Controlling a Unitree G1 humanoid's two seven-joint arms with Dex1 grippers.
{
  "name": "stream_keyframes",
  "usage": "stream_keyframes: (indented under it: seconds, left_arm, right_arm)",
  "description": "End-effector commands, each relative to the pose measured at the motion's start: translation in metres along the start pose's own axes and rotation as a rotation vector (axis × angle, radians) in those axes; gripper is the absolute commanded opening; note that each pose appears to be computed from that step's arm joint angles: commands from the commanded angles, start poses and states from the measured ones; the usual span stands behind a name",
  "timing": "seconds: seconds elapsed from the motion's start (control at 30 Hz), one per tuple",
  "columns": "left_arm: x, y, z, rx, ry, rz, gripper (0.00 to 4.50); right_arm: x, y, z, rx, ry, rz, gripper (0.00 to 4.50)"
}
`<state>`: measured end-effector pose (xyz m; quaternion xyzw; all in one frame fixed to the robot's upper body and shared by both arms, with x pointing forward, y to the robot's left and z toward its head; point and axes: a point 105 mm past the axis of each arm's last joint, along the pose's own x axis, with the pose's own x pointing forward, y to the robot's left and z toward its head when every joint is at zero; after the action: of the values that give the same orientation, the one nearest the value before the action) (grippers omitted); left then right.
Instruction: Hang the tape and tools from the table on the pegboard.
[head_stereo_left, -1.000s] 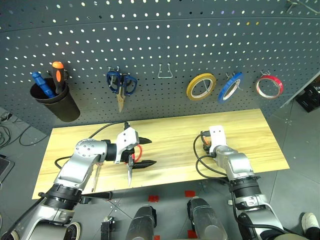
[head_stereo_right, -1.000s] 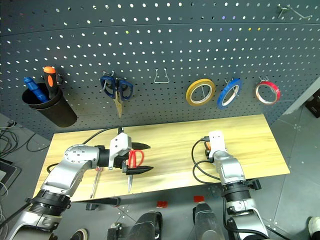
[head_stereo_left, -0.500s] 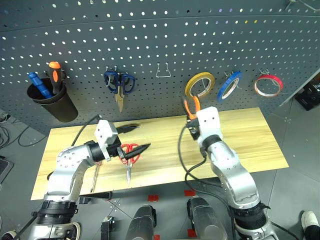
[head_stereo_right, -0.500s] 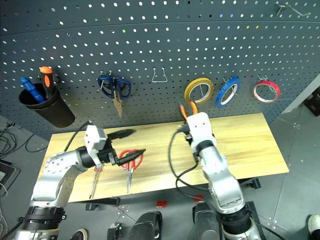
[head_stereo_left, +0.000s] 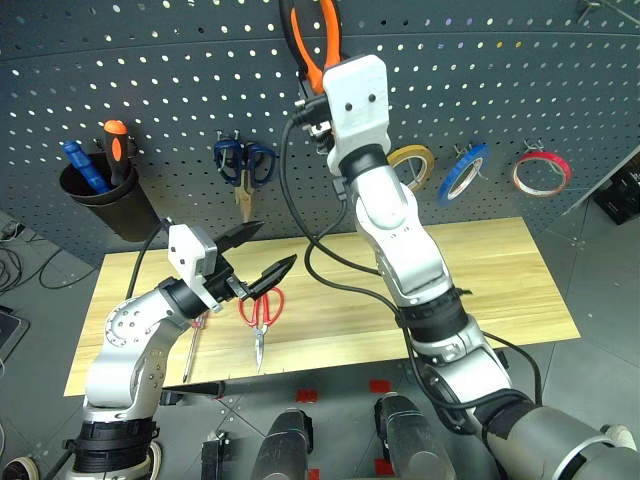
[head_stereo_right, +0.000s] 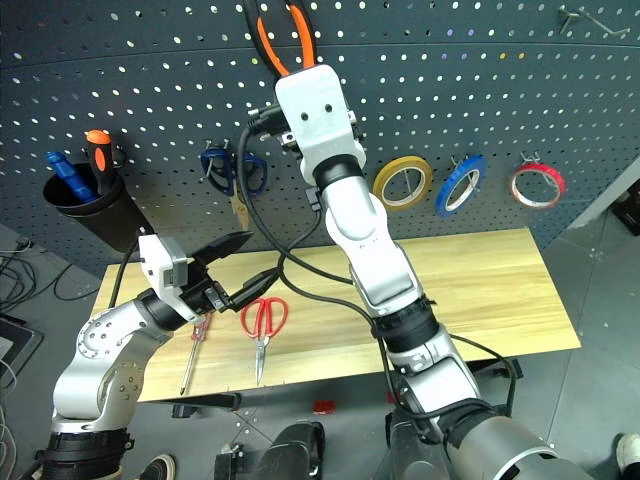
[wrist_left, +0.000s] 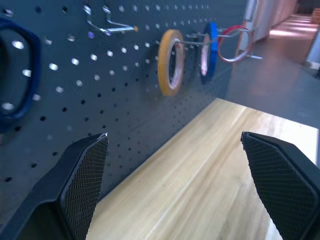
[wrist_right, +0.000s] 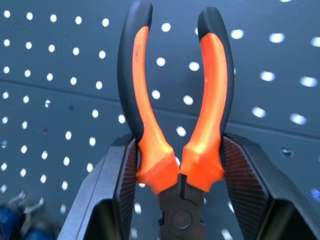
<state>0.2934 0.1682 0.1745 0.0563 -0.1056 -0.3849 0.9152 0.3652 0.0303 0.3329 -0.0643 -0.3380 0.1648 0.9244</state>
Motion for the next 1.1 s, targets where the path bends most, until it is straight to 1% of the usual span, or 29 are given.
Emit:
stream_keyframes:
  seconds: [0.03, 0.1, 0.17, 0.2, 0.27, 0.4, 0.5, 0.57, 0.7, 0.77, 0.83, 0.87, 1.0, 1.1]
  left_arm:
    - [0.002, -0.001, 0.014, 0.022, -0.048, 0.015, 4.5]
    - [0.003, -0.001, 0.015, 0.024, -0.047, 0.018, 4.5]
    - [0.003, -0.001, 0.015, 0.026, -0.045, 0.019, 4.5]
    - [0.004, -0.001, 0.015, 0.029, -0.044, 0.019, 4.5]
    - [0.004, -0.002, 0.014, 0.041, -0.031, 0.015, 4.5]
    - [0.006, -0.003, 0.013, 0.051, -0.026, 0.013, 4.5]
    - [0.008, -0.003, 0.014, 0.054, -0.03, 0.017, 4.5]
    - [0.008, -0.002, 0.014, 0.056, -0.03, 0.02, 4.5]
    - [0.008, 0.003, 0.01, 0.058, -0.02, 0.042, 4.5]
    - [0.007, 0.008, 0.007, 0.045, -0.014, 0.072, 4.5]
    - [0.006, 0.012, 0.003, 0.035, -0.003, 0.099, 4.5]
    - [0.005, 0.014, 0.0, 0.019, 0.009, 0.112, 4.5]
    - [-0.001, 0.022, -0.017, -0.018, 0.081, 0.189, 4.5]
    - [-0.006, 0.023, -0.027, -0.049, 0.121, 0.213, 4.5]
  right_arm:
    - [0.014, 0.01, 0.026, 0.036, -0.127, -0.002, 2.21]
    - [0.017, 0.014, 0.023, 0.032, -0.137, 0.003, 2.21]
    - [0.019, 0.019, 0.013, 0.009, -0.135, 0.011, 2.21]
    - [0.019, 0.02, 0.006, -0.001, -0.126, 0.008, 2.21]
    - [0.012, 0.018, -0.018, -0.058, -0.093, -0.001, 2.21]
    - [-0.001, 0.016, -0.053, -0.103, -0.026, -0.008, 2.21]
    - [-0.008, 0.014, -0.069, -0.105, 0.019, -0.02, 2.2]
    - [-0.011, 0.011, -0.076, -0.091, 0.047, -0.029, 2.17]
    - [-0.022, 0.006, -0.103, 0.046, 0.198, -0.03, 2.14]
    - [-0.028, 0.003, -0.107, 0.099, 0.216, -0.026, 2.13]
    - [-0.032, 0.002, -0.108, 0.147, 0.237, -0.019, 2.83]
    - [-0.034, 0.003, -0.107, 0.166, 0.243, -0.001, 3.11]
    - [-0.044, 0.002, -0.098, 0.224, 0.257, 0.061, 4.41]
    - [-0.058, 0.006, -0.089, 0.287, 0.278, 0.168, 4.47]
